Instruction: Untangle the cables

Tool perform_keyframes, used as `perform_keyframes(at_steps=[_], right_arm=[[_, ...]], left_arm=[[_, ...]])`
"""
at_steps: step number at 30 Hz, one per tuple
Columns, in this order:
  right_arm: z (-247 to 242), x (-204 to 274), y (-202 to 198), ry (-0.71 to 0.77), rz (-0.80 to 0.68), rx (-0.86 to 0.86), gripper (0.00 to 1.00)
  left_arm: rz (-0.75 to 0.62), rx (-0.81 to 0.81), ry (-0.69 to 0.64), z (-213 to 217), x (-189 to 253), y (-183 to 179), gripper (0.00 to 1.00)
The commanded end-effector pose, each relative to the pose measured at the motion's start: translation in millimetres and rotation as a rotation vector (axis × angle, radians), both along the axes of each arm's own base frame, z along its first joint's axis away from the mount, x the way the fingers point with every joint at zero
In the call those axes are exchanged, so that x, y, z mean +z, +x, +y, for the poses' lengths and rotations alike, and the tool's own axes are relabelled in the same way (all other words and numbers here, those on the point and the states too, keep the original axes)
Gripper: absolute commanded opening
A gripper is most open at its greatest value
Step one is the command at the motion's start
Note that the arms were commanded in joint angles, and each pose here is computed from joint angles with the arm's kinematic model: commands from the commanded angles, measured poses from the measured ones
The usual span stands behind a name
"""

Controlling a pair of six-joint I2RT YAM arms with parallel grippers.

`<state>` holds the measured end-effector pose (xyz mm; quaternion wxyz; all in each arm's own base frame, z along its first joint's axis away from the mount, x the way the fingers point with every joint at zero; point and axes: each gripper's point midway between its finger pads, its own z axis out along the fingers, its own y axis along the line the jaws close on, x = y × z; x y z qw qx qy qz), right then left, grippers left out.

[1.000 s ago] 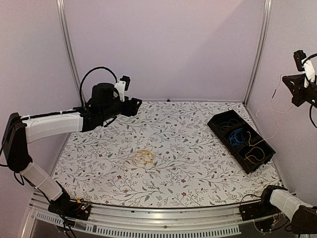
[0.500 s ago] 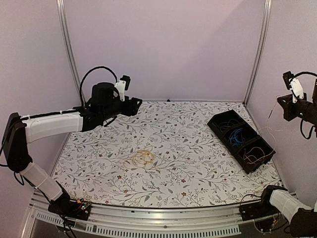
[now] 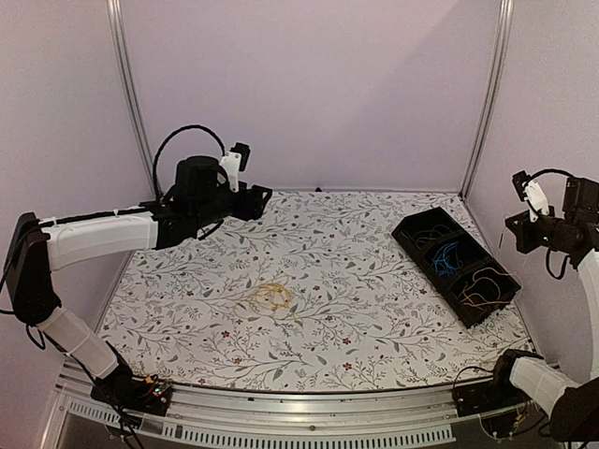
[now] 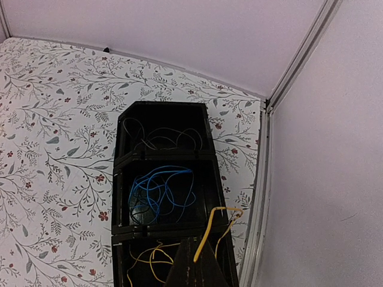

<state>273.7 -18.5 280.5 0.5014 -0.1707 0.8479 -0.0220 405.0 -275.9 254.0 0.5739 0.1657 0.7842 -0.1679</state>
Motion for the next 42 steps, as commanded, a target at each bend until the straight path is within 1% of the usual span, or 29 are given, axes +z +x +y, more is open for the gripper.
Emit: perform_keyframes(at_steps=[1, 6, 10, 16, 23, 26, 32, 36, 40, 42], right_arm=[[3, -26, 2, 0.004, 0.034, 0.035, 0.00], [4, -43, 2, -0.006, 0.060, 0.061, 0.00], [8, -65, -1, -0.018, 0.123, 0.110, 0.00], [10, -106, -7, -0.057, 0.254, 0.192, 0.00], [-2, -150, -6, -0.115, 0.401, 0.224, 0.00], [-5, -163, -5, -0.120, 0.451, 0.232, 0.00], [-10, -194, -8, -0.100, 0.606, 0.248, 0.00], [-10, -211, -14, -0.143, 0.694, 0.272, 0.00], [-9, -219, -10, -0.214, 0.720, 0.298, 0.00], [-9, -218, -4, -0.215, 0.722, 0.303, 0.00]], left_arm=[[-0.035, -0.005, 0.000, -6, 15, 0, 0.73], [-0.031, -0.007, 0.000, -7, 13, 0, 0.73], [-0.030, -0.007, 0.002, -7, 13, 1, 0.73], [-0.029, -0.006, 0.004, -6, 13, 1, 0.73], [-0.035, -0.009, -0.001, -6, 19, 0, 0.73], [-0.034, -0.009, -0.001, -6, 18, 0, 0.73], [-0.033, -0.008, 0.003, -6, 17, 0, 0.73], [-0.027, -0.011, 0.005, -8, 15, 1, 0.73], [-0.016, -0.026, -0.006, -11, 14, 0, 0.73], [-0.012, -0.029, -0.010, -12, 13, 0, 0.73]])
